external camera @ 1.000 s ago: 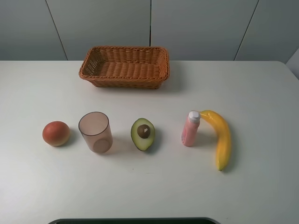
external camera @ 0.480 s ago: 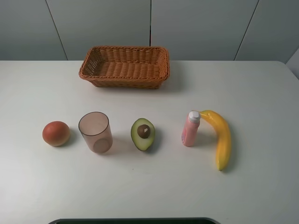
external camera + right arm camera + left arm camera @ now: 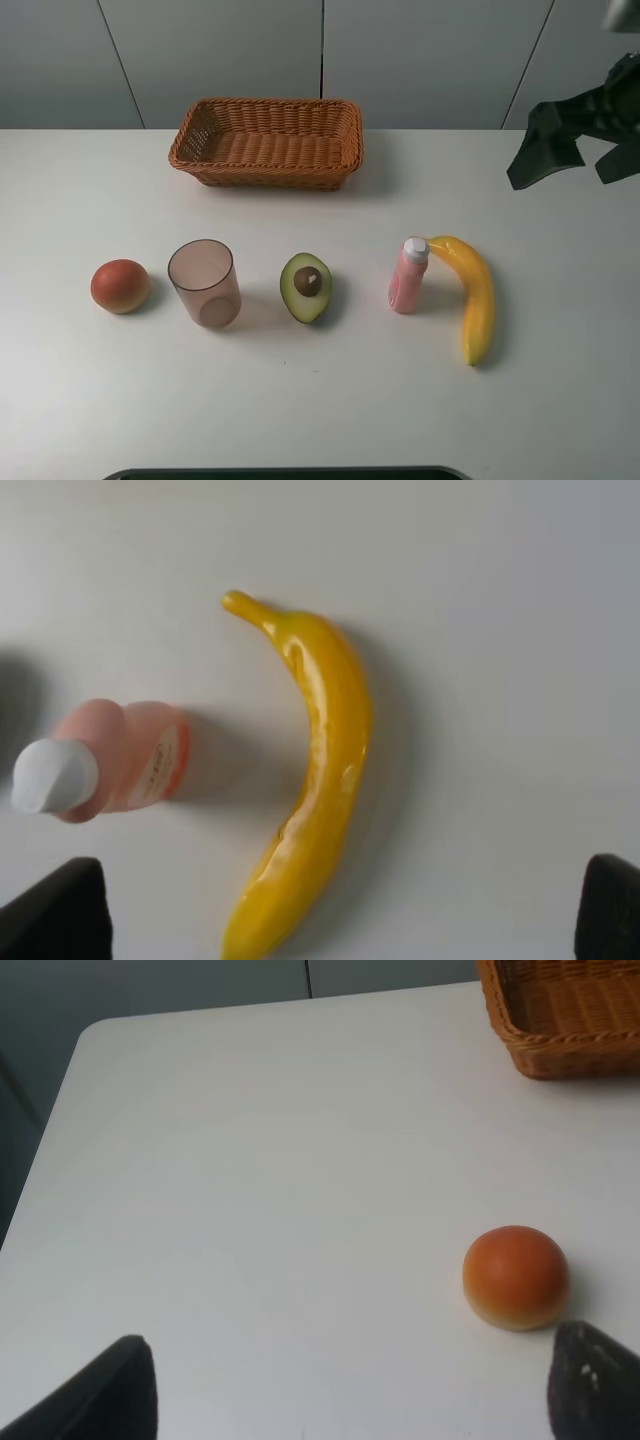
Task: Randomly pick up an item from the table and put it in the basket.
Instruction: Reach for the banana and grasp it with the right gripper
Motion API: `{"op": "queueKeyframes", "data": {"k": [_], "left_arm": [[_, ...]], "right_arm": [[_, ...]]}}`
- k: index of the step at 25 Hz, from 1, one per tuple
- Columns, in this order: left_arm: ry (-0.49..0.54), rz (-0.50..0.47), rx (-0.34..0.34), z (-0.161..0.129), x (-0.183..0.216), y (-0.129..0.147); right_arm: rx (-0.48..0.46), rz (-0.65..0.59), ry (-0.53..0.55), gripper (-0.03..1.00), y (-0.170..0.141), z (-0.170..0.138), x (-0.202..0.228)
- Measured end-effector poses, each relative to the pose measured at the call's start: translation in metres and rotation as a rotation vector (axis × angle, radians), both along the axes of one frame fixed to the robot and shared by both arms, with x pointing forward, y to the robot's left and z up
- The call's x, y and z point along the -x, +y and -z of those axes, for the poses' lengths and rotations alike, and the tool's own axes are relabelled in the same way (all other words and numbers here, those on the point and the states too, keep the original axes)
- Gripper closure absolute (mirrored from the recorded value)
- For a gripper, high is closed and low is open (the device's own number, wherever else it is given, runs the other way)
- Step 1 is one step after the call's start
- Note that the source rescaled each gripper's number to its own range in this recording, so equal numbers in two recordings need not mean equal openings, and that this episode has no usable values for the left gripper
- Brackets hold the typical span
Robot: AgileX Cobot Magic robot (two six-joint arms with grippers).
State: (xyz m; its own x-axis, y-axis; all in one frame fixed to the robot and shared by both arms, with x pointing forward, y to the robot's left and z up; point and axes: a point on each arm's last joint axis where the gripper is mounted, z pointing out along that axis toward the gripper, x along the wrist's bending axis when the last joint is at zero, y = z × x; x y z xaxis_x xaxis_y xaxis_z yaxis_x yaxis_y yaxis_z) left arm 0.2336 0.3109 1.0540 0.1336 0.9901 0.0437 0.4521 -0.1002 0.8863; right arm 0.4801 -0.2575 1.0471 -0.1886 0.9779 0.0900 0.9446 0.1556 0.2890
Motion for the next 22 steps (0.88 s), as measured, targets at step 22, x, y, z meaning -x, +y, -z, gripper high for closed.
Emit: {"op": "queueKeyframes", "data": {"k": [22], "left_arm": [[0.0,0.0,0.0,0.0,0.0,0.0]], "right_arm": [[0.024,0.015,0.373,-0.03,0.02,0.138,-0.05]]}}
